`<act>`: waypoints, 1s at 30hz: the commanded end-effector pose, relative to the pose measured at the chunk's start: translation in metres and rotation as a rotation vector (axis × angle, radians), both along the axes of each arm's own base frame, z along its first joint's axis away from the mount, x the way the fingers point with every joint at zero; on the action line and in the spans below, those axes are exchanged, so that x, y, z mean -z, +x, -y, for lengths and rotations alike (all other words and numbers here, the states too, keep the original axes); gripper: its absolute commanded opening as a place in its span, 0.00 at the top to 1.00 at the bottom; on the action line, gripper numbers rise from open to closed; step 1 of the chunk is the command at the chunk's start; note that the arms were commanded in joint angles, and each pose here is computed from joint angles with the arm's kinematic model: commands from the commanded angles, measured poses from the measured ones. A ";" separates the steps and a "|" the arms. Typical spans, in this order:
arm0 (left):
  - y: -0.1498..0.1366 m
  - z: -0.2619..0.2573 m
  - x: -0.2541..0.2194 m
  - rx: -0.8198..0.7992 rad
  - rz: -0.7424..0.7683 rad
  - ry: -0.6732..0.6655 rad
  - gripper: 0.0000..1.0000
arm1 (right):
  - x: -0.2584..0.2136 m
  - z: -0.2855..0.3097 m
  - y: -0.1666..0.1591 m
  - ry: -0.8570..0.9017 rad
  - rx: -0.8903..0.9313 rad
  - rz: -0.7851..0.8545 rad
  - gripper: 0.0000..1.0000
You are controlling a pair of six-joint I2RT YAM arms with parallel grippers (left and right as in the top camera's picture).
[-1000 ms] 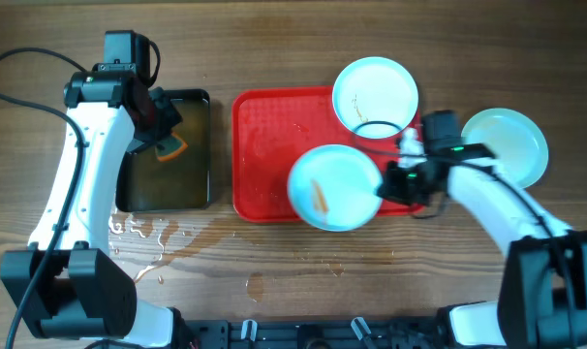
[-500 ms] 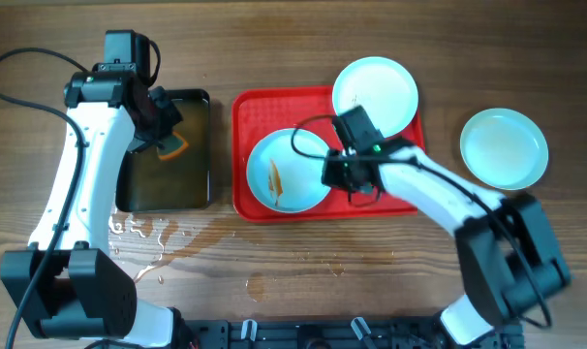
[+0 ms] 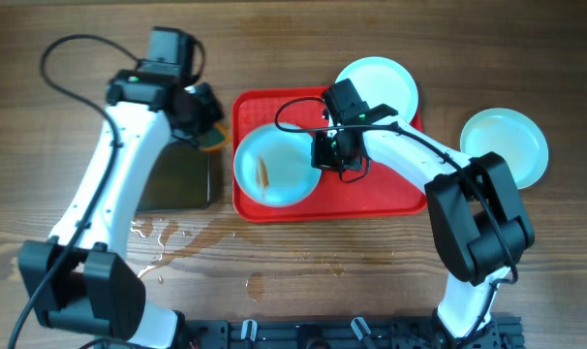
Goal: Clean dirty plates on tray and stack at the side
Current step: 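Grip the rim of the lower-right plate with the right gripper, then scrub the held plate with the sponge in the left gripper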
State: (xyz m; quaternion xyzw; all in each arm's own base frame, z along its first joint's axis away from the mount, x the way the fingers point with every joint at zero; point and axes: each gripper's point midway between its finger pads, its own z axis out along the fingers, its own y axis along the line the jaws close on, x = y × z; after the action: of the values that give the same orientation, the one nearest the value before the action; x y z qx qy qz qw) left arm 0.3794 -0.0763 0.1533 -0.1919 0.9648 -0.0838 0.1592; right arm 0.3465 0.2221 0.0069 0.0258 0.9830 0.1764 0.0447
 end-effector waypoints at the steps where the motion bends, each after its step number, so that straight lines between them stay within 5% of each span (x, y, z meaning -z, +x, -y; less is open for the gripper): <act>1: 0.001 0.047 0.027 0.090 -0.051 -0.033 0.96 | 0.006 0.001 -0.002 0.004 0.034 -0.046 0.96; 8: 0.001 0.102 0.113 0.225 -0.170 0.008 0.96 | 0.005 0.007 -0.001 0.025 0.052 -0.067 0.96; 15: -0.031 0.097 0.176 0.425 -0.316 0.144 0.96 | 0.005 0.007 -0.001 0.025 0.052 -0.066 0.96; 19: -0.058 0.137 0.172 0.764 -0.324 -0.066 0.96 | 0.005 0.007 -0.001 0.025 0.052 -0.066 0.96; 22: -0.045 0.121 0.172 0.720 -0.311 -0.055 0.96 | 0.005 0.007 -0.001 0.025 0.052 -0.067 0.96; 27: -0.012 0.033 0.178 0.114 -0.358 0.072 0.96 | 0.005 0.007 0.000 0.026 0.052 -0.064 0.96; 30: -0.033 0.049 0.174 0.158 -0.450 -0.062 0.96 | 0.005 0.007 0.000 0.027 0.052 -0.063 0.95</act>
State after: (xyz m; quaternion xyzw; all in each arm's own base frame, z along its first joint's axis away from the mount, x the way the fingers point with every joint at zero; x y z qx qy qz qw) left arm 0.3728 -0.1397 0.0025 -0.0926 0.9904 -0.1019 -0.0095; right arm 0.3445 0.2152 0.0064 0.0494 0.9804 0.1891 0.0233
